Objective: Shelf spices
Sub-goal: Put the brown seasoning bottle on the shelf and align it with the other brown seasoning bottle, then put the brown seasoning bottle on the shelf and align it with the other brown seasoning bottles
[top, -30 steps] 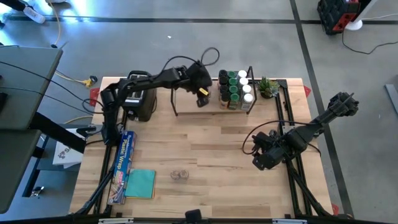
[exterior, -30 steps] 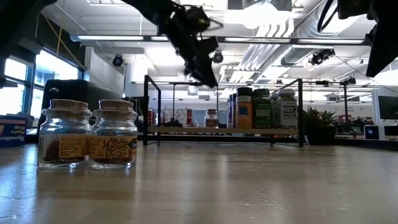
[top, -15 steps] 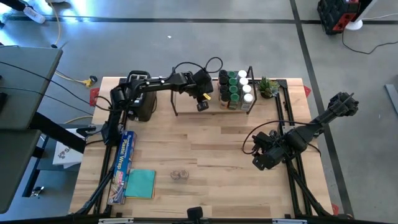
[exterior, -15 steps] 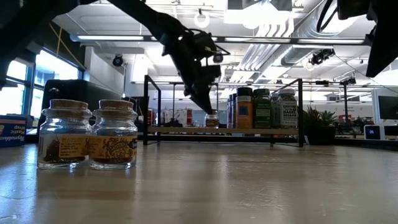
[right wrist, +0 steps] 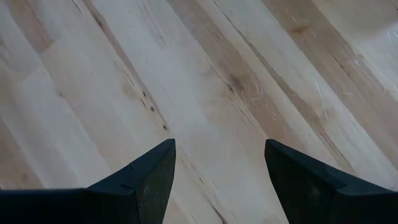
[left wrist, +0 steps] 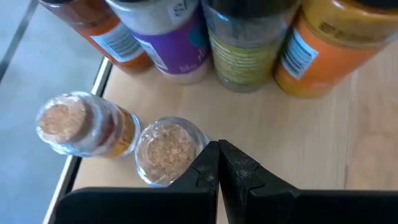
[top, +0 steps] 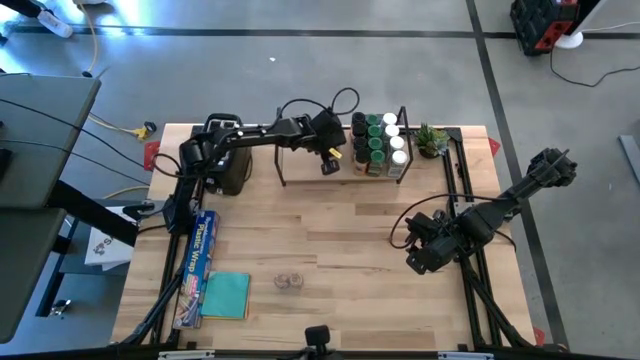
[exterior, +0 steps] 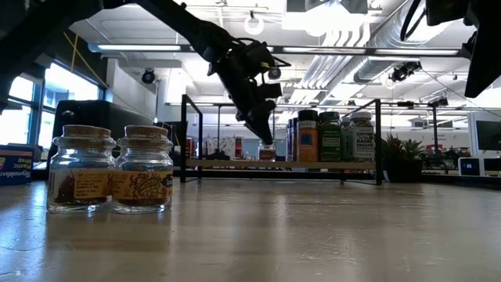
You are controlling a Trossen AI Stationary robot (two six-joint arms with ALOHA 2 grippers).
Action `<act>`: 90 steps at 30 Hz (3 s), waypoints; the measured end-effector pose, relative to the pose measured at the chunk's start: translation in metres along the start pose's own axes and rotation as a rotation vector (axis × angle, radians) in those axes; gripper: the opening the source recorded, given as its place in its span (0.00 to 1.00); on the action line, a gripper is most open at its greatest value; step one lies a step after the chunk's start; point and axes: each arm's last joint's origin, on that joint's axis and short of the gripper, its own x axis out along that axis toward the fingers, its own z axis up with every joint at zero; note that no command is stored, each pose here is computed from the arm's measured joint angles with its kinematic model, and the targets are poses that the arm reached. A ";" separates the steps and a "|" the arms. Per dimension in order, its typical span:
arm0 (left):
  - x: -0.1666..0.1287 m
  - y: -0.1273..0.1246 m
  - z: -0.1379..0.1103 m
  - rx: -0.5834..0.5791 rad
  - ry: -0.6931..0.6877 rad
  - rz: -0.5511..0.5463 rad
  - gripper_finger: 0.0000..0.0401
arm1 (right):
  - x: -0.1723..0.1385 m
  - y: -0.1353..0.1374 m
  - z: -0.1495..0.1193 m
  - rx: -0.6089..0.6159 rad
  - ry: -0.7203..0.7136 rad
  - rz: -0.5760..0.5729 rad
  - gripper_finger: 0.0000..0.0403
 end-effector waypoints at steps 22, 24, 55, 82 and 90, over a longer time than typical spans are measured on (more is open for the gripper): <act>-0.135 -0.029 0.046 0.032 -0.209 -0.026 0.00 | 0.000 -0.001 0.001 0.007 -0.045 -0.018 0.60; -0.168 -0.046 0.038 0.049 -0.186 -0.068 0.00 | 0.000 -0.001 0.002 0.007 -0.078 -0.031 0.60; -0.161 -0.278 -0.182 -0.011 0.253 -0.602 0.68 | -0.001 -0.002 0.005 -0.146 -0.175 -0.089 0.60; -0.136 -0.311 -0.181 -0.170 0.228 -0.312 0.70 | 0.000 -0.001 0.004 -0.124 -0.136 -0.060 0.60; -0.133 -0.305 -0.180 -0.174 0.230 -0.265 0.53 | 0.000 -0.001 0.004 -0.123 -0.124 -0.055 0.60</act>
